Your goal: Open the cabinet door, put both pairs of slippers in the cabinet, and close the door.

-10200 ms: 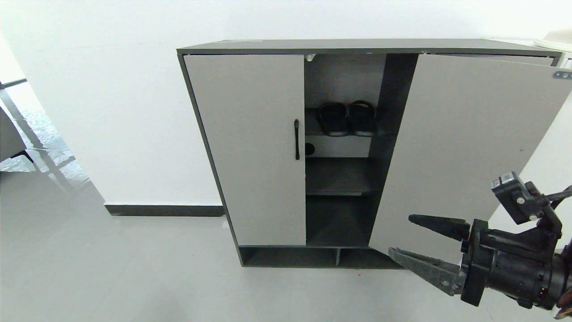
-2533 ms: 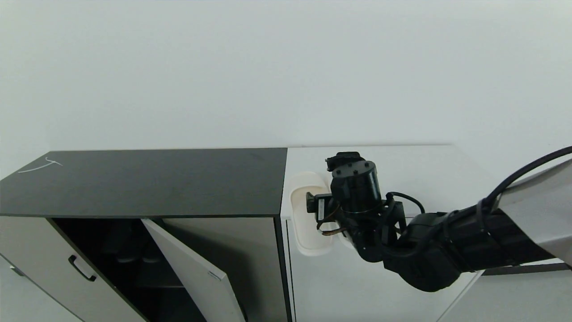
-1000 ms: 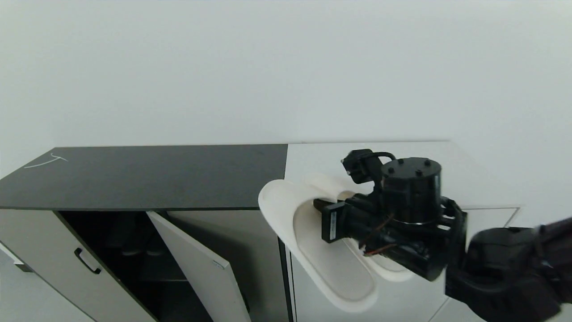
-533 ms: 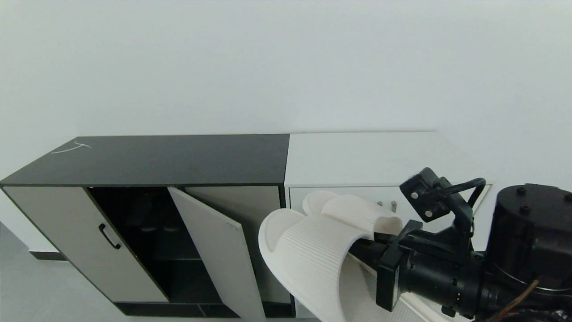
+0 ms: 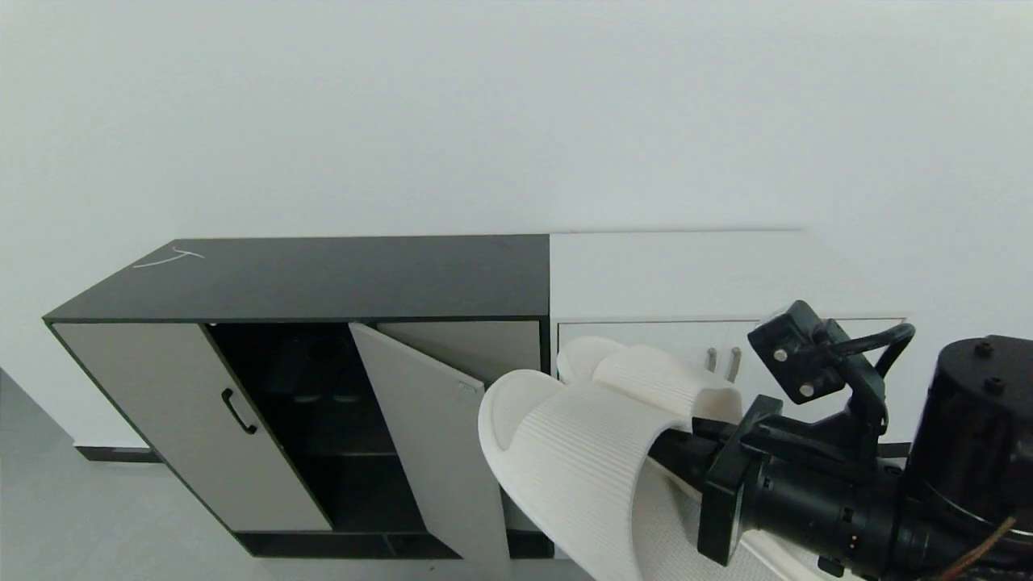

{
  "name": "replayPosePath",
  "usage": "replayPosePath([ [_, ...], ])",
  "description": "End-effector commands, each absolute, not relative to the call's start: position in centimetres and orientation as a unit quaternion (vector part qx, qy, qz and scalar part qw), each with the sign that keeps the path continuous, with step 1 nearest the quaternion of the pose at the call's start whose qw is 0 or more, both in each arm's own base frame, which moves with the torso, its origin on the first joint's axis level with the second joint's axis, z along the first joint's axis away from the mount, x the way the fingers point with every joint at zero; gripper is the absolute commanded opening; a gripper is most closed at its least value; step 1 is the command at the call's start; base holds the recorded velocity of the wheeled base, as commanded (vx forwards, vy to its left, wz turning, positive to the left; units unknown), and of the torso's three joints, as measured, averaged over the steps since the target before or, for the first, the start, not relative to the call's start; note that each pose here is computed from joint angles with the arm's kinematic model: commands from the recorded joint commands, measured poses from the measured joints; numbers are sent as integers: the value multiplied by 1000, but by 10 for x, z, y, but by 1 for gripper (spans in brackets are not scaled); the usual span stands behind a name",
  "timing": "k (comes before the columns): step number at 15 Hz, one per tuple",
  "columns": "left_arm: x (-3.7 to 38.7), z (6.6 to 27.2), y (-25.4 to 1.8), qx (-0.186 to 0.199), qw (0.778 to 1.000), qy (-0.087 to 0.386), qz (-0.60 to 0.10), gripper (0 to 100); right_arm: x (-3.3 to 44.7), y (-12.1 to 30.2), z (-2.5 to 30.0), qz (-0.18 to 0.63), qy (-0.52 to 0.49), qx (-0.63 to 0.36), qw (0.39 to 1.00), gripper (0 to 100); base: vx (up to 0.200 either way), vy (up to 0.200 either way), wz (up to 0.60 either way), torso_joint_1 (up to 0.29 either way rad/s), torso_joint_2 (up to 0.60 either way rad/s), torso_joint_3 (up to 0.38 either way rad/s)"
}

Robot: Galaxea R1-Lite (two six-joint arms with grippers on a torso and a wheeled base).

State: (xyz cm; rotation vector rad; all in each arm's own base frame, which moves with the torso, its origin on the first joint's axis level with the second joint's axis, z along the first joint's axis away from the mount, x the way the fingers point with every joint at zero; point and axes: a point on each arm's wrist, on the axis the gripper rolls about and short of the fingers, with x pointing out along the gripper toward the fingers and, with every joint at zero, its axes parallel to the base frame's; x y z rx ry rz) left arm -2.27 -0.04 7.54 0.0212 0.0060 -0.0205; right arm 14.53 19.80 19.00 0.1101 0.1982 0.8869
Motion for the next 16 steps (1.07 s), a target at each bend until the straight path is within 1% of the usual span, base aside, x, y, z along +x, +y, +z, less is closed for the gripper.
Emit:
replayPosePath([
  [1, -23, 76, 0, 11, 1000, 3, -10, 0, 145, 198, 189, 429, 98, 53, 896, 0, 0, 200, 0, 12, 2, 2],
  [8, -23, 76, 0, 11, 1000, 3, -11, 0, 143, 190, 184, 422, 83, 60, 901, 0, 0, 200, 0, 6, 0, 2],
  [16, -23, 76, 0, 11, 1000, 3, -10, 0, 144, 191, 180, 422, 91, 56, 900, 0, 0, 200, 0, 4, 4, 4],
])
